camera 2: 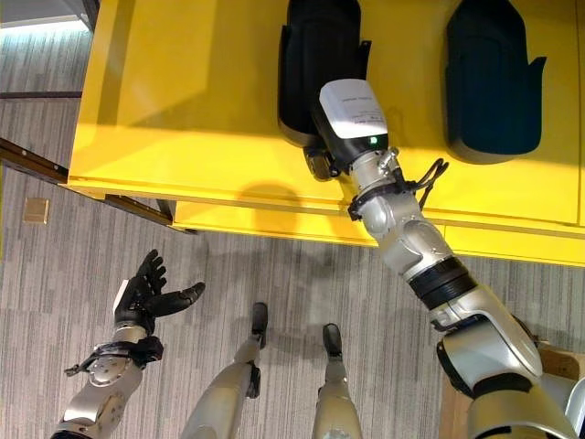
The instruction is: Move parts from the plastic box to the shelf.
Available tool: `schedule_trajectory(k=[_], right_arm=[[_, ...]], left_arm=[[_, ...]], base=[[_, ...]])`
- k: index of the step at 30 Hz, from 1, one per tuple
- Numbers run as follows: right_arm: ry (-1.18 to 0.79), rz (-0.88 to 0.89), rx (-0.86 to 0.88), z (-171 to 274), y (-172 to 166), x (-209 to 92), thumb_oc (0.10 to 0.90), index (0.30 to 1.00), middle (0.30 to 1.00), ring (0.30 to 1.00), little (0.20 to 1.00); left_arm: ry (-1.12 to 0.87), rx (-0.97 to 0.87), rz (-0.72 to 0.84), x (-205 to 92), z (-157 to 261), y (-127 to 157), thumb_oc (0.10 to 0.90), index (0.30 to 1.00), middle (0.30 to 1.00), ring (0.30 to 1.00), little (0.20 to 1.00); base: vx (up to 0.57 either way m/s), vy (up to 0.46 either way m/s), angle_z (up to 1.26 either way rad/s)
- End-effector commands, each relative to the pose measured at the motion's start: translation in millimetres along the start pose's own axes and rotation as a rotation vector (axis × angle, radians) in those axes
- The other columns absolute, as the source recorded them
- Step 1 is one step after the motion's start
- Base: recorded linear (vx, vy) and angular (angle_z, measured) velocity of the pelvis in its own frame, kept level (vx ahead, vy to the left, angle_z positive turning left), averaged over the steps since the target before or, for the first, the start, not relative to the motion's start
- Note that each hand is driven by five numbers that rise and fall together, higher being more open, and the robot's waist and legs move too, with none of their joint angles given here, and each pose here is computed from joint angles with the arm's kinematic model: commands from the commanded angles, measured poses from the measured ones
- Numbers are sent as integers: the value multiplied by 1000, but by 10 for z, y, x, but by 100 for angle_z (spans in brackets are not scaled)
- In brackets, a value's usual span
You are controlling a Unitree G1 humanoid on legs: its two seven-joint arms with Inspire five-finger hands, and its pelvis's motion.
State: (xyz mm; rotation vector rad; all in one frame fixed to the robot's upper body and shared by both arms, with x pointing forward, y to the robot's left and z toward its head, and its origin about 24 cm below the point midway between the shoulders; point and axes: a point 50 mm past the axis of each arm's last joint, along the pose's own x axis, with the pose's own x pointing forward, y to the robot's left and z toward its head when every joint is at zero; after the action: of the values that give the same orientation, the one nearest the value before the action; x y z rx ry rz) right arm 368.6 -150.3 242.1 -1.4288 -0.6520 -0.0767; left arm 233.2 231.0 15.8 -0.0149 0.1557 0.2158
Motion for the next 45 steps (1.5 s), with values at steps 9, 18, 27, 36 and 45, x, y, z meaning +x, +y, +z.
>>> schedule_trajectory(k=[9, 18, 27, 36, 45], right_arm=[[92, 85, -200, -367, -3, -33, 400, 300, 300, 300, 300], [173, 66, -143, -482, 20, -43, 400, 300, 300, 300, 300], [214, -68, 7, -458, -94, -36, 900, 1000, 1000, 1000, 1000], [90, -321, 203, -160, -440, -151, 900, 1000, 1000, 1000, 1000], [-22, -453, 240, 33, -691, -299, 900, 1000, 1000, 1000, 1000]], left_arm=[[-148, 4, 51, 10, 257, 161, 900, 1000, 1000, 1000, 1000], [-153, -1, 53, 15, 262, 147, 900, 1000, 1000, 1000, 1000], [-148, -13, 75, 18, 251, 157, 900, 1000, 1000, 1000, 1000], [-139, -14, 115, 15, 240, 185, 900, 1000, 1000, 1000, 1000], [-143, -3, 131, -1, 257, 208, 900, 1000, 1000, 1000, 1000]], base=[[0, 0, 0], [0, 0, 0], [3, 2, -1], [0, 0, 0], [0, 0, 0]])
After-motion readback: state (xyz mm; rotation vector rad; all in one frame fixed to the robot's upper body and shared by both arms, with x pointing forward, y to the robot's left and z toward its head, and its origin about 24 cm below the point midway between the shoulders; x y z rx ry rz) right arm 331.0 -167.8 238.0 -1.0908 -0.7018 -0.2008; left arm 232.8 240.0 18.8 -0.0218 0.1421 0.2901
